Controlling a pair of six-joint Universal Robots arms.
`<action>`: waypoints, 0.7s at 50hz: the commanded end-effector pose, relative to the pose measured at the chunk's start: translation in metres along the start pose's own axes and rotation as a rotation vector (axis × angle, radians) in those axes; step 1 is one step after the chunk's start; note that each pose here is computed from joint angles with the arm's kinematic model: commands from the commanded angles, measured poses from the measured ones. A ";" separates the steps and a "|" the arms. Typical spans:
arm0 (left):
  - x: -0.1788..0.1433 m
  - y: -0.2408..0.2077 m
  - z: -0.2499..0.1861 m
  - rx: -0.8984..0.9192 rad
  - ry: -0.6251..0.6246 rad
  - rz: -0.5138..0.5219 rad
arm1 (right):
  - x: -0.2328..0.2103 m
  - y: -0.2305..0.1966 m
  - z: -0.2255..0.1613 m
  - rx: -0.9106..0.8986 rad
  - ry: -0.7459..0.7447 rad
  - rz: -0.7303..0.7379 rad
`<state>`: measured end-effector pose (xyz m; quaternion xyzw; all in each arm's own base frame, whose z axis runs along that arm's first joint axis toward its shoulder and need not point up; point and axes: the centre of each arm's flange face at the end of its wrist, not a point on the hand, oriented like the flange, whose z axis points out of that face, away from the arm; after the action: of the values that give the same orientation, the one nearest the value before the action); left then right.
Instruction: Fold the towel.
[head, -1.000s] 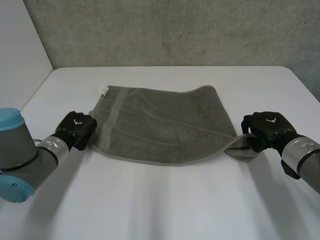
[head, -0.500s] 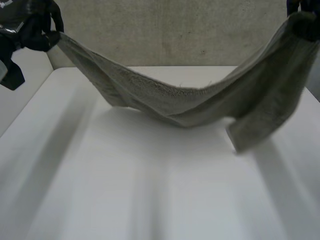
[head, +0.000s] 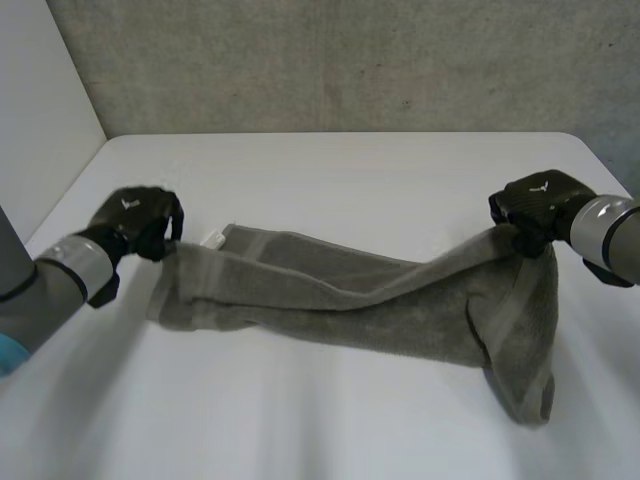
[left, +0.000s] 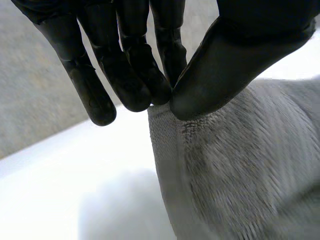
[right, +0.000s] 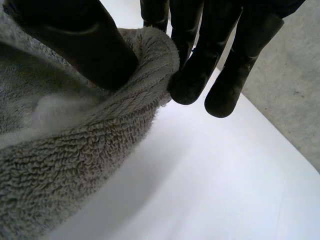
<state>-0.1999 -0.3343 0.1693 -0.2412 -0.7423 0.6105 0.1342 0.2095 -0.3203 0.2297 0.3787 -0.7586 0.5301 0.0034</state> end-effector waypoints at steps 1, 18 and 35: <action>0.006 0.018 -0.011 -0.060 0.014 0.095 | -0.006 0.010 0.000 0.005 0.001 0.006; 0.010 0.034 -0.013 -0.092 0.028 0.207 | -0.031 0.033 -0.011 -0.049 -0.090 0.033; 0.018 0.029 0.003 -0.015 0.037 0.247 | -0.045 0.047 -0.019 -0.059 -0.116 0.041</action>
<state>-0.2076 -0.3212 0.1388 -0.3403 -0.7121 0.6104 0.0674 0.2069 -0.2743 0.1851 0.3924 -0.7785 0.4884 -0.0390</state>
